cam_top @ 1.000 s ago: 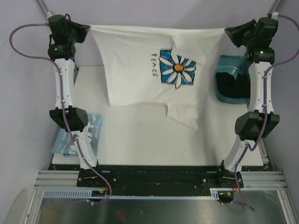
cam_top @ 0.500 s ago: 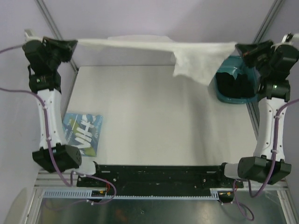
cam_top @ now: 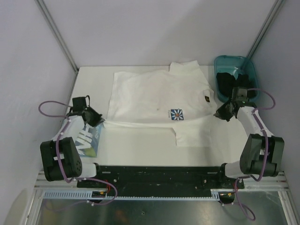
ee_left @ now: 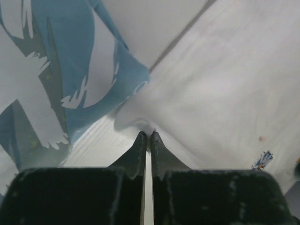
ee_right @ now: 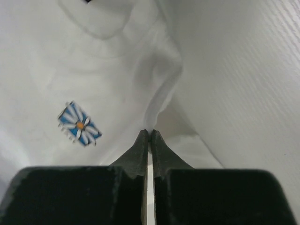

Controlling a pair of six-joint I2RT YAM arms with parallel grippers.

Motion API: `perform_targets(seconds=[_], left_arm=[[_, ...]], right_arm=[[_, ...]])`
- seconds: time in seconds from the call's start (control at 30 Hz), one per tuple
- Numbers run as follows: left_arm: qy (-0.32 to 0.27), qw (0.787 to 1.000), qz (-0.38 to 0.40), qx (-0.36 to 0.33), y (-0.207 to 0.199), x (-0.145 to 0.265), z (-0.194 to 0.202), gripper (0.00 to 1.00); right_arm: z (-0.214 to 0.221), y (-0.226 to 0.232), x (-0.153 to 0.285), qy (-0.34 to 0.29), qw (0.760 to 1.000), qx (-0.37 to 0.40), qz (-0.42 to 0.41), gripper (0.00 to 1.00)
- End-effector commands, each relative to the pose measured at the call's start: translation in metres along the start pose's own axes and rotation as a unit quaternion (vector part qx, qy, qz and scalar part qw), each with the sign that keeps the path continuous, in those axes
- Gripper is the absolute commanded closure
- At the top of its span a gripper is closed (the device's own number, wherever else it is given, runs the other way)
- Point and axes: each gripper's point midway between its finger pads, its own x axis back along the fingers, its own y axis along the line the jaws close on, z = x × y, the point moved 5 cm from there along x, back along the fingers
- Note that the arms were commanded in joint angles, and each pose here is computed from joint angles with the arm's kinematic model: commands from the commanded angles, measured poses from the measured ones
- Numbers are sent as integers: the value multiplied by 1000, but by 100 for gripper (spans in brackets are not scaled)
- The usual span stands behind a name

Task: Fold and stack the t-shirts
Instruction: Flatten out the tshirt

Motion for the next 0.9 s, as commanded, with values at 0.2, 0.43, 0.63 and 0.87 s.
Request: perform_targets(seconds=[0.2,0.43,0.63,0.87], left_arm=[[-37,994,-46,-94,28,-6,2,100],[-36,992,-34,-113,28,3,11,100],[-35,990,-31,-130,26,5,17,100],[-31,991,-28,-128,26,5,20,100]], right_arm=[[4,-54,-32,-11,990,44,135,100],[1,-54,15,-43,990,33,129,39],[49,-53,48,-40,993,48,100,41],[99,-62,59,-32,997,26,67,59]])
